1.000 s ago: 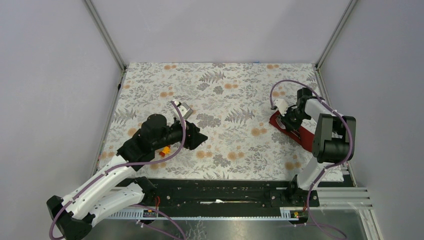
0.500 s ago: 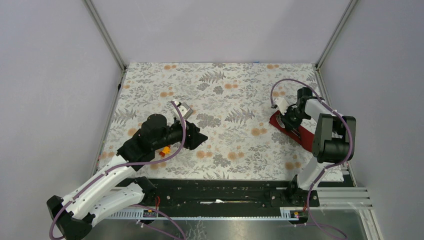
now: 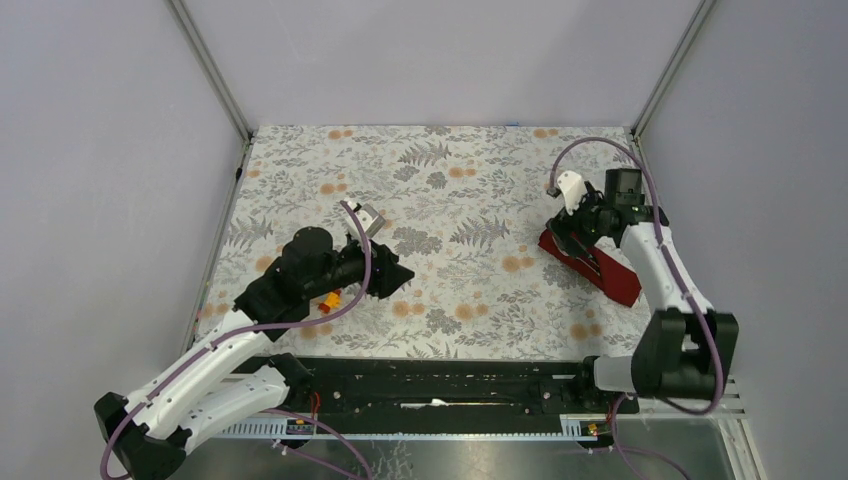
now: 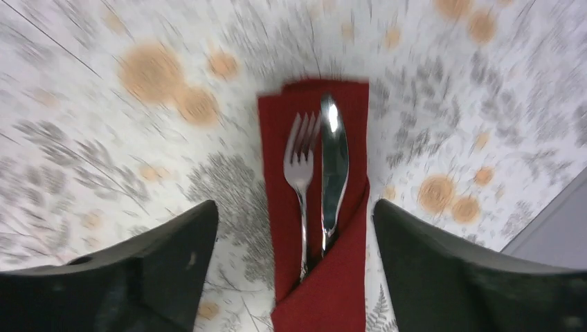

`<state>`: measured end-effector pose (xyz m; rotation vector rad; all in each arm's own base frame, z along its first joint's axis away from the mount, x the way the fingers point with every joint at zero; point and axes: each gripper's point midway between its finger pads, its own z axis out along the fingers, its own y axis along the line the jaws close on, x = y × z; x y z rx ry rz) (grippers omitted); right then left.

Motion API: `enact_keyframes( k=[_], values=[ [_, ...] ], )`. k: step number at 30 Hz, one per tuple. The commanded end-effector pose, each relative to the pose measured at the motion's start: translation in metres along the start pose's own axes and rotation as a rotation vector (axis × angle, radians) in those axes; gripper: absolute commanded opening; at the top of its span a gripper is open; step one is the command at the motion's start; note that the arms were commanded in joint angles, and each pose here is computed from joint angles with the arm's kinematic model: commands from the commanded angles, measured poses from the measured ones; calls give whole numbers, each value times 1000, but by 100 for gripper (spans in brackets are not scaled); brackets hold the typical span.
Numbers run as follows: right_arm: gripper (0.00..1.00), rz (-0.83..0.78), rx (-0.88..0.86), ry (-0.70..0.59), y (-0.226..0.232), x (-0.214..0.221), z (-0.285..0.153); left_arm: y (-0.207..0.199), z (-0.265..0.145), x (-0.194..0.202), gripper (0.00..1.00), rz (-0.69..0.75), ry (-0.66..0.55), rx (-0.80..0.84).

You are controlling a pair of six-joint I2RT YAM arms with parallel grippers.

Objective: Fold the napkin into a case and place the utensils inside
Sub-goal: Insert the fork into the folded napkin, then reset both arms

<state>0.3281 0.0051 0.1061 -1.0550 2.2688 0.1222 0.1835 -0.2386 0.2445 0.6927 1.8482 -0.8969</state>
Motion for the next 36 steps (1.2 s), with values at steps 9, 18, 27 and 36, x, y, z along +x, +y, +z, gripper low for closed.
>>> enact_keyframes(
  k=[9, 18, 27, 36],
  values=[
    [100, 725, 64, -754, 85, -143, -175, -15, -17, -69, 63, -55, -149, 33],
    [100, 673, 126, -1013, 131, -148, -326, -41, -81, -172, 99, -107, -347, -23],
    [100, 634, 291, -1278, 151, -128, -439, -59, -175, -252, 99, -172, -626, -99],
    [100, 716, 342, -1293, 145, -108, -448, -69, -244, -273, 99, -159, -814, -132]
  ],
)
